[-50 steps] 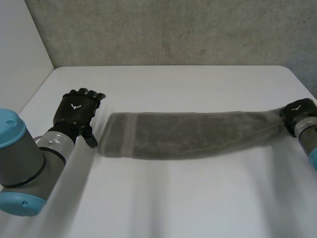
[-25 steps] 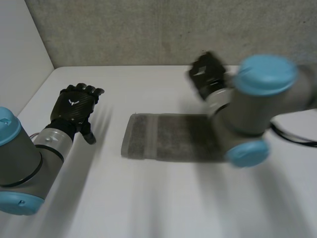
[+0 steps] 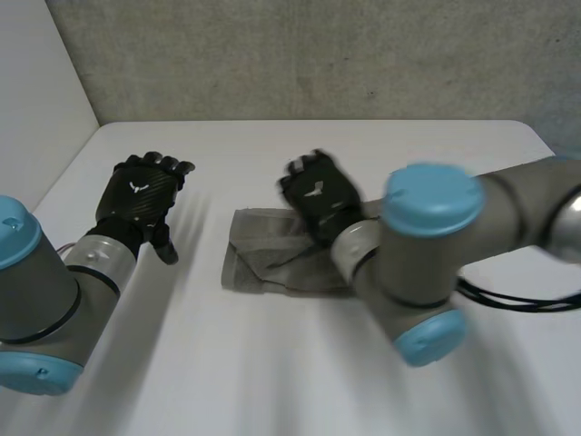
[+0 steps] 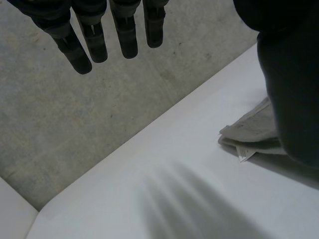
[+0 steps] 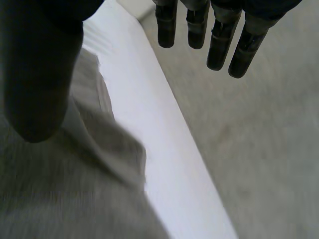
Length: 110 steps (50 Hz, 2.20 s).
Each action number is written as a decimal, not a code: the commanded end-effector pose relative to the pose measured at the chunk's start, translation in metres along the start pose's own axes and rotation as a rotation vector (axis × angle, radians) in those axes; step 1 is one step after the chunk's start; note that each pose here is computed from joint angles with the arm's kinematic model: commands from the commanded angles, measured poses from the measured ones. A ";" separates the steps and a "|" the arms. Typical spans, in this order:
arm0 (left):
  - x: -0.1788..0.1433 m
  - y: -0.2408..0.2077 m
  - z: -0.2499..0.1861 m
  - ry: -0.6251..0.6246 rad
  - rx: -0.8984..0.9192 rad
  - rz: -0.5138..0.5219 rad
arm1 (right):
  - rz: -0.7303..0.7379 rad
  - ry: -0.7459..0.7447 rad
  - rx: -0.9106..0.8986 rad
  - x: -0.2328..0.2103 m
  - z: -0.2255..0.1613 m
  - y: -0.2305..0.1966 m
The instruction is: Fold the towel.
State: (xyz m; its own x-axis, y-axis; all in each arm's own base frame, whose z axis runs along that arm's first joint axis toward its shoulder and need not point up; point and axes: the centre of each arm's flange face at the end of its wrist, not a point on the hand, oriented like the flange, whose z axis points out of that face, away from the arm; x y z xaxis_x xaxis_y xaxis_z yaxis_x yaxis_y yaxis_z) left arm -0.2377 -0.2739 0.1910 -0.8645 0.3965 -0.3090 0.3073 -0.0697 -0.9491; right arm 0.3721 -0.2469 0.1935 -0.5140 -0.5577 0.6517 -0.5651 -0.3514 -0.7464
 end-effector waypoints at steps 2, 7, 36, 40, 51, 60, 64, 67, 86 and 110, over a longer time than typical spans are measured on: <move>0.011 -0.004 -0.004 0.034 0.013 0.004 | 0.130 -0.030 -0.272 0.023 -0.032 0.062; 0.023 -0.010 -0.007 0.066 0.030 0.008 | 0.158 -0.035 -0.377 0.024 -0.043 0.095; 0.167 -0.013 0.053 0.394 0.012 -0.001 | 0.170 0.008 -0.375 0.018 -0.052 0.118; 0.167 -0.007 0.061 0.371 -0.005 0.000 | 0.170 0.006 -0.375 0.018 -0.052 0.118; 0.137 0.007 0.081 0.174 -0.068 0.013 | 0.174 -0.003 -0.373 0.017 -0.052 0.119; 0.084 0.016 0.086 -0.020 -0.145 0.017 | 0.173 -0.005 -0.378 0.016 -0.051 0.121; 0.080 0.028 0.081 -0.028 -0.190 0.025 | 0.172 0.000 -0.376 0.016 -0.050 0.121; 0.081 0.039 0.071 -0.017 -0.236 0.034 | 0.168 0.013 -0.366 0.017 -0.049 0.121; 0.102 0.007 0.020 0.064 -0.190 0.032 | 0.132 0.044 -0.386 0.024 -0.050 0.120; 0.048 -0.052 -0.006 -0.051 -0.033 -0.025 | -0.298 0.020 -0.162 0.043 -0.046 0.021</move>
State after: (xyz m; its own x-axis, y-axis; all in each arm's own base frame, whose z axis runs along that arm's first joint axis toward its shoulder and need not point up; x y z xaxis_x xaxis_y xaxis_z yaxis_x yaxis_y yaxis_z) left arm -0.3073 -0.2238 0.2002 -0.8482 0.4312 -0.3076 0.3496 0.0195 -0.9367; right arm 0.2504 -0.2694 0.1813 -0.3637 -0.4697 0.8044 -0.8608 -0.1605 -0.4830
